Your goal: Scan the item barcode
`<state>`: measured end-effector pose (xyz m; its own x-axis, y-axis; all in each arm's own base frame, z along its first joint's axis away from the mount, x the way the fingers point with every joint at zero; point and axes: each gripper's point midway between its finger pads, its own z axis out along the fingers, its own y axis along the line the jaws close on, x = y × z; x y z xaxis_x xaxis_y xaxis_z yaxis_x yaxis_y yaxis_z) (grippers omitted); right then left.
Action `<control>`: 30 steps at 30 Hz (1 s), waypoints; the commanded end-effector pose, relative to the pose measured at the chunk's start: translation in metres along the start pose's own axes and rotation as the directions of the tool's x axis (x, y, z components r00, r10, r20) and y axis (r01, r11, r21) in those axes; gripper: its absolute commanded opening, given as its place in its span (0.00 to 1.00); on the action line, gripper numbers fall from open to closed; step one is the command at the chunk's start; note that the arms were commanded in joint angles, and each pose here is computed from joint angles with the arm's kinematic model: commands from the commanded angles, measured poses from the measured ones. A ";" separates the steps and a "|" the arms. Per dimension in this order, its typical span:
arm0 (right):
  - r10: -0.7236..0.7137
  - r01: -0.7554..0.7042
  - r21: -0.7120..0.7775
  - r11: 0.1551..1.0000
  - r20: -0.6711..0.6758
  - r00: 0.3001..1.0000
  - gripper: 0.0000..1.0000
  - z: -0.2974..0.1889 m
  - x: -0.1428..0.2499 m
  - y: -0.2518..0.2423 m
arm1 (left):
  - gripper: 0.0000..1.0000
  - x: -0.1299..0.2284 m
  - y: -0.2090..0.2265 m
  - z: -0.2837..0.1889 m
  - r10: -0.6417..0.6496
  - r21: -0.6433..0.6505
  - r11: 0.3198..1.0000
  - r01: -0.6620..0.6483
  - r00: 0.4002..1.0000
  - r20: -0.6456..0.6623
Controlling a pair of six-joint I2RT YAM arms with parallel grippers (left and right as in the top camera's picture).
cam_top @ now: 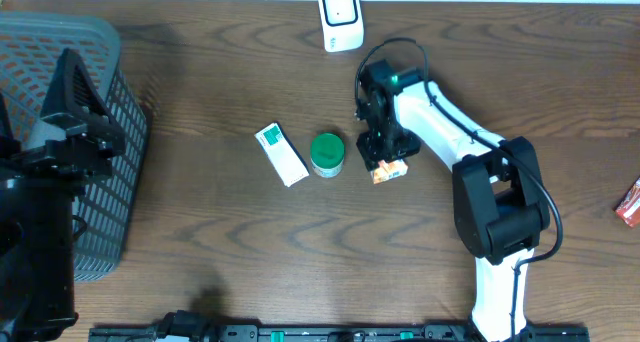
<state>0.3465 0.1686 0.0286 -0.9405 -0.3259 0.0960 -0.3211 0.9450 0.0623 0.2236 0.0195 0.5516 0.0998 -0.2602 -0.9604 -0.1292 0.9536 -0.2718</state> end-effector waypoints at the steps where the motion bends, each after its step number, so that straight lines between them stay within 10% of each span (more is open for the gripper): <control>1: 0.111 -0.111 -0.109 0.988 -0.004 0.994 0.61 -0.022 -0.005 0.023 | 0.83 -0.002 0.001 -0.001 -0.014 -0.006 1.000 0.014 1.000 0.008; 17: 0.160 -0.085 -0.277 0.957 0.262 0.952 0.55 -0.075 -0.078 0.049 | 0.83 -0.002 0.001 -0.001 -0.014 -0.006 1.000 0.014 1.000 0.008; 30: 0.248 -0.078 -0.269 0.960 0.687 0.683 0.45 -0.141 -0.188 0.021 | 0.83 -0.002 0.001 -0.001 -0.014 -0.006 1.000 0.014 1.000 0.008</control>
<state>0.5095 0.2547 0.1501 -0.8308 -0.0215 -0.5562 -0.2428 0.9131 0.3275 0.2234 0.0196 0.5517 0.1016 -0.2672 -0.9583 -0.1286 0.9516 -0.2790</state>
